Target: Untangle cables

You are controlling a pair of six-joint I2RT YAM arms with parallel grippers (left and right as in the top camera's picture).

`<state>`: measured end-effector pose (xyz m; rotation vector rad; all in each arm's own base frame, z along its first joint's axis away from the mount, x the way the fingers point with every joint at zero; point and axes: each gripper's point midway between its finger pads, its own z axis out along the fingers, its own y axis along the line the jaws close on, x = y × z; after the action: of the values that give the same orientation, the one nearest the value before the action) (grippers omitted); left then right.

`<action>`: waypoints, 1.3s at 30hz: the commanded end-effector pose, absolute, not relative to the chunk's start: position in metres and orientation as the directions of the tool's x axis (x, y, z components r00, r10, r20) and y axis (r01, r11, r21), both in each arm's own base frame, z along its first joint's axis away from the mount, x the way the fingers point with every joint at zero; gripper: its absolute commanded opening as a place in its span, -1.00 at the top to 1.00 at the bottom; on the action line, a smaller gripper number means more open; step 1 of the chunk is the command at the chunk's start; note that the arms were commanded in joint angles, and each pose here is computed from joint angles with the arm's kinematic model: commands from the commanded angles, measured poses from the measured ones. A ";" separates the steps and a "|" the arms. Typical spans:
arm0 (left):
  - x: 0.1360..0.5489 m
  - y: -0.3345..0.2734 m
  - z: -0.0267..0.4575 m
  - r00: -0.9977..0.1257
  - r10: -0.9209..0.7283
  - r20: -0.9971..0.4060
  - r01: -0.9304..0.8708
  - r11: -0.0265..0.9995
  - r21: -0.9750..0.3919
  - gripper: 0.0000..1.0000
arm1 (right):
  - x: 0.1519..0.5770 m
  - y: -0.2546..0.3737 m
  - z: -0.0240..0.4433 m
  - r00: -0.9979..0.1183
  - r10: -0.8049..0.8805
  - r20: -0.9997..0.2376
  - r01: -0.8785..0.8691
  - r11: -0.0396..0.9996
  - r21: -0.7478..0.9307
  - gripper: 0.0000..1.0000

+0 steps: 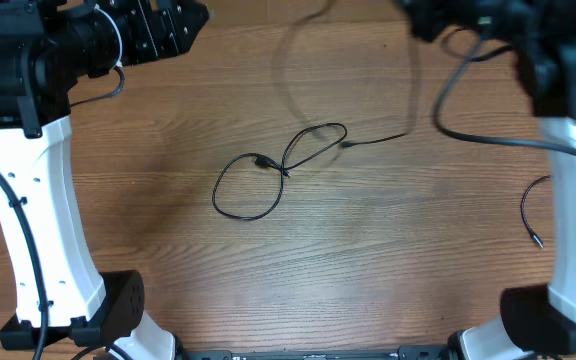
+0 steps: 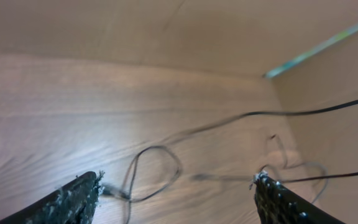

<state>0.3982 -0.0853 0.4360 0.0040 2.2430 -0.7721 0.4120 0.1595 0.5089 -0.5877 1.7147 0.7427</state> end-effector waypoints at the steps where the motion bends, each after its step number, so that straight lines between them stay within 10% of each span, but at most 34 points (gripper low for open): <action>1: 0.403 -0.081 0.408 -0.752 -0.139 -0.644 0.238 0.854 -0.463 -0.61 | 0.410 0.110 0.537 -0.213 0.077 -0.974 -0.610 0.768 0.194 0.93; 13: 0.390 -0.082 0.341 -0.869 -0.018 -0.495 0.238 0.862 -0.448 -0.68 | 0.450 -0.093 0.529 -0.132 0.146 -0.980 -0.024 0.988 0.150 0.93; 30: 0.350 -0.129 0.237 -0.937 0.243 -0.252 0.339 0.812 -0.475 -0.62 | 0.483 -0.315 0.408 -0.198 0.269 -0.943 0.524 0.842 0.130 0.92; 36: 0.340 -0.148 0.220 -0.919 0.320 -0.232 0.393 0.788 -0.474 -0.69 | 0.483 -0.326 0.377 -0.216 0.373 -0.902 0.558 0.806 0.200 -1.00; 39: 0.342 -0.152 0.220 -0.912 0.328 -0.246 0.408 0.783 -0.469 -0.70 | 0.487 -0.317 0.378 -0.228 0.380 -0.896 0.514 0.829 0.221 -1.00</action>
<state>0.3411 -0.1485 0.2235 0.5303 2.8381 -0.8016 0.4869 -0.3283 0.3627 0.6968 1.8733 -0.1922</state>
